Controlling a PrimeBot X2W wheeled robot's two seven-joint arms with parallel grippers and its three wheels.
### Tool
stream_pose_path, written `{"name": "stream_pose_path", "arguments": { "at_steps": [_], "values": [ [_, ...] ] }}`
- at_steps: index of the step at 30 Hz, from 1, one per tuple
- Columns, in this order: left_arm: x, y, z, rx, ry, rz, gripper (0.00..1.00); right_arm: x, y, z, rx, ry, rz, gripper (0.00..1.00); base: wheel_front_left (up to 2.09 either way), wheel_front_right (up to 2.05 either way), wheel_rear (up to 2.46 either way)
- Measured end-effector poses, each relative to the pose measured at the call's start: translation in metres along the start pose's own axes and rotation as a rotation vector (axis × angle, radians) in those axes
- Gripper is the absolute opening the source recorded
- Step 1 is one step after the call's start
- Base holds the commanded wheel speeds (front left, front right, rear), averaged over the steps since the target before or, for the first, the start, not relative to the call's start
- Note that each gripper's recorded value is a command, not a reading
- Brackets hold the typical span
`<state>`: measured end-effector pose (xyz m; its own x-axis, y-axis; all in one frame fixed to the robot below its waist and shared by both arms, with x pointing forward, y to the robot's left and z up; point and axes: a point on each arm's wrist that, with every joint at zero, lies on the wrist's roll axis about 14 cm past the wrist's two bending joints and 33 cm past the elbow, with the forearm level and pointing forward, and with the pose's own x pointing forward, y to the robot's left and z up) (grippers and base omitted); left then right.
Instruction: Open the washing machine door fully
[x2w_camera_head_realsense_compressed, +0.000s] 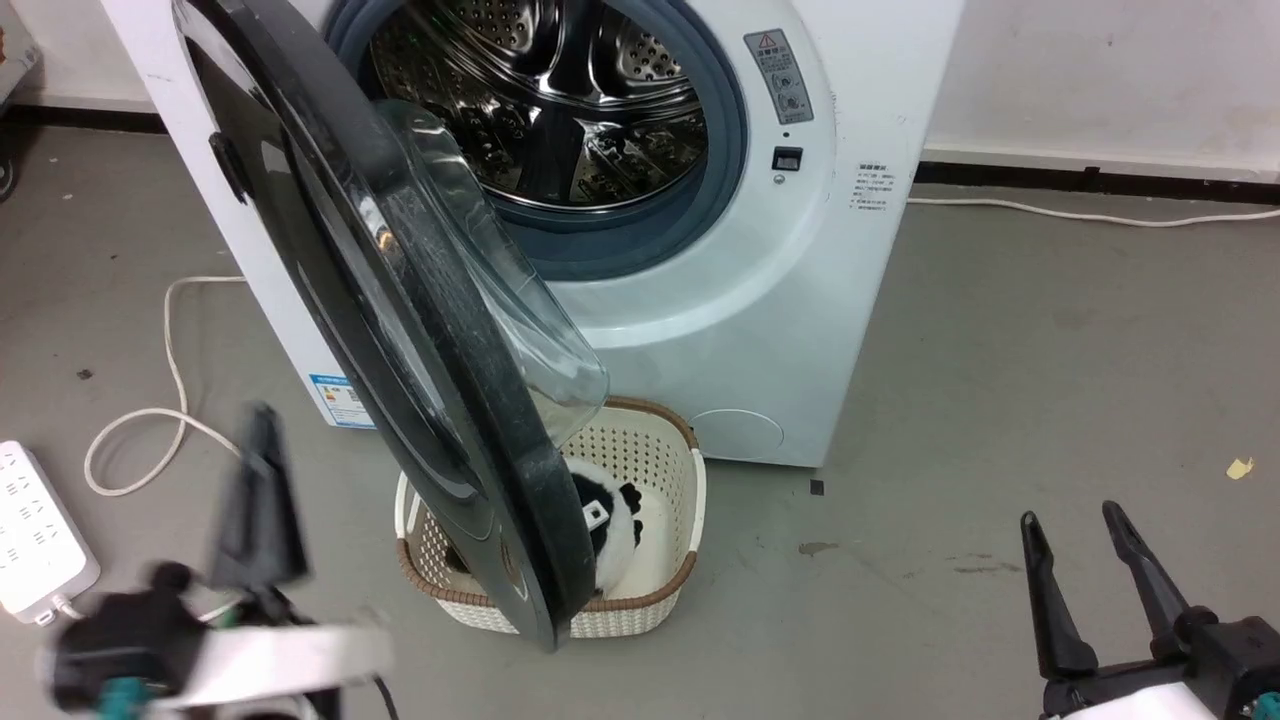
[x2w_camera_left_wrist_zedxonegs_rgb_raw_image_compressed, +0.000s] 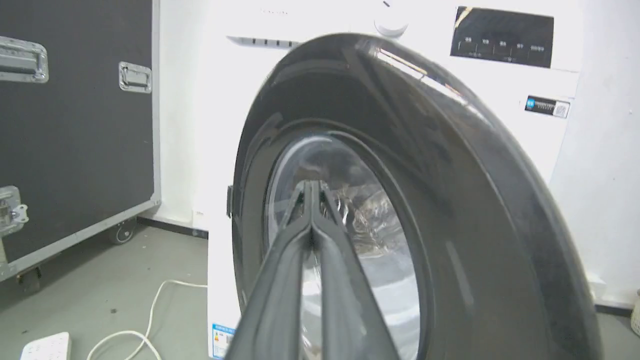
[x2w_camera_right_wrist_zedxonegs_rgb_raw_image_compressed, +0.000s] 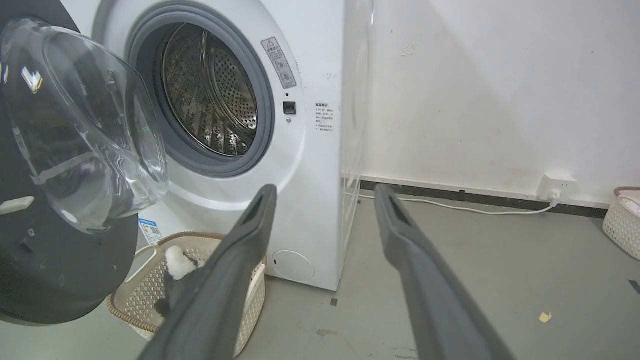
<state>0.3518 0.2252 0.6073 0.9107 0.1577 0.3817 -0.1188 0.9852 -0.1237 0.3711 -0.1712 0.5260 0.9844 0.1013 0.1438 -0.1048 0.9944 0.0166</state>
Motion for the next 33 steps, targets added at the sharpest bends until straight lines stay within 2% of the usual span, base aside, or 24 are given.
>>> {"name": "stream_pose_path", "arguments": {
  "at_steps": [6,10,13,18,23,29,33],
  "values": [
    [0.023,0.010,0.078,-0.049,-0.259,0.058,0.00,-0.001,0.001,0.002,0.000,-0.006,0.001,1.00,0.00,0.00,0.00],
    [0.030,0.000,0.118,-0.038,-0.393,0.023,0.00,-0.002,0.001,0.003,0.000,-0.008,0.001,1.00,0.00,0.00,0.00],
    [0.031,-0.017,0.129,-0.015,-0.433,-0.035,0.00,-0.003,0.000,0.004,0.000,-0.010,-0.001,1.00,0.00,0.00,0.00],
    [0.032,-0.049,0.119,0.026,-0.375,-0.131,0.00,-0.005,-0.002,0.004,-0.001,-0.009,-0.007,1.00,0.00,0.00,0.00],
    [0.026,-0.094,0.094,-0.003,-0.260,-0.275,0.00,-0.004,-0.002,0.001,0.007,-0.002,-0.010,1.00,0.00,0.00,0.00],
    [0.006,-0.132,0.027,-0.034,-0.014,-0.401,0.00,-0.003,-0.002,-0.004,0.009,0.013,-0.009,1.00,0.00,0.00,0.00],
    [-0.007,-0.140,-0.019,-0.039,0.152,-0.408,0.00,-0.003,-0.001,-0.007,0.012,0.023,-0.008,1.00,0.00,0.00,0.00]
  ]
}}
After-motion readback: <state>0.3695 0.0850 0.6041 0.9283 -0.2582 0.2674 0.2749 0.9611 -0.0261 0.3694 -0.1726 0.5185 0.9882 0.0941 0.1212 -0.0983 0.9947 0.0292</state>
